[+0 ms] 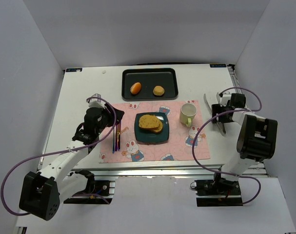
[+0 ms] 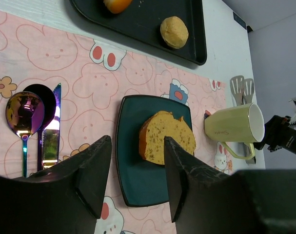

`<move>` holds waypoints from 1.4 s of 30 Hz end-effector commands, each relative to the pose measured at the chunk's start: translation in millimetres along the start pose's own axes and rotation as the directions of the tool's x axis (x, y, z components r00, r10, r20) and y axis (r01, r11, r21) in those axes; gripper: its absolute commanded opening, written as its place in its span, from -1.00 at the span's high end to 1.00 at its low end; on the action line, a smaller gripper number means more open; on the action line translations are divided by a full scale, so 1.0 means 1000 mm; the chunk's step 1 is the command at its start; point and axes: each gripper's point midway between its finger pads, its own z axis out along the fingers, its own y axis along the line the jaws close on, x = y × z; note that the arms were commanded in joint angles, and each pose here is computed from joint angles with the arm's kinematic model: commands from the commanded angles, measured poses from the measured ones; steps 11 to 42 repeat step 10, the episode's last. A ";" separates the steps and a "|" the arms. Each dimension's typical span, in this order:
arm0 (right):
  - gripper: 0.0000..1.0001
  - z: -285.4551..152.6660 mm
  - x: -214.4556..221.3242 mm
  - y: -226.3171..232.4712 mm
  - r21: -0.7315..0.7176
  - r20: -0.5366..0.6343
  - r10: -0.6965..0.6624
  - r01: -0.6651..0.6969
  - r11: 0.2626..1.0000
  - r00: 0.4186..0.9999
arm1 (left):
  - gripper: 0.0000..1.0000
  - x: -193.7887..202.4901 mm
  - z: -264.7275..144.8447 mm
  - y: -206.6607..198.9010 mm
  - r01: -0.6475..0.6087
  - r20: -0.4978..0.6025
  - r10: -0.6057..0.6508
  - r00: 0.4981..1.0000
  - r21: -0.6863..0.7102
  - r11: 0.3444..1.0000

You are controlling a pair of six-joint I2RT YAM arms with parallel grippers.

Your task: Place the bread

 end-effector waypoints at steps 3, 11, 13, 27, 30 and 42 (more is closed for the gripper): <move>-0.79 -0.044 -0.041 -0.006 0.013 0.099 -0.093 0.093 0.996 0.991 | -0.14 0.003 0.001 -0.005 -0.015 -0.017 0.016 1.000 0.028 1.000; -0.80 -0.124 -0.146 0.038 -0.033 0.436 -0.175 0.210 0.977 0.883 | 0.00 0.006 0.005 -0.008 -0.016 -0.032 0.018 0.999 0.049 0.999; -0.80 -0.124 -0.146 0.038 -0.033 0.436 -0.175 0.210 0.977 0.883 | 0.00 0.006 0.005 -0.008 -0.016 -0.032 0.018 0.999 0.049 0.999; -0.80 -0.124 -0.146 0.038 -0.033 0.436 -0.175 0.210 0.977 0.883 | 0.00 0.006 0.005 -0.008 -0.016 -0.032 0.018 0.999 0.049 0.999; -0.80 -0.124 -0.146 0.038 -0.033 0.436 -0.175 0.210 0.977 0.883 | 0.00 0.006 0.005 -0.008 -0.016 -0.032 0.018 0.999 0.049 0.999; -0.80 -0.124 -0.146 0.038 -0.033 0.436 -0.175 0.210 0.977 0.883 | 0.00 0.006 0.005 -0.008 -0.016 -0.032 0.018 0.999 0.049 0.999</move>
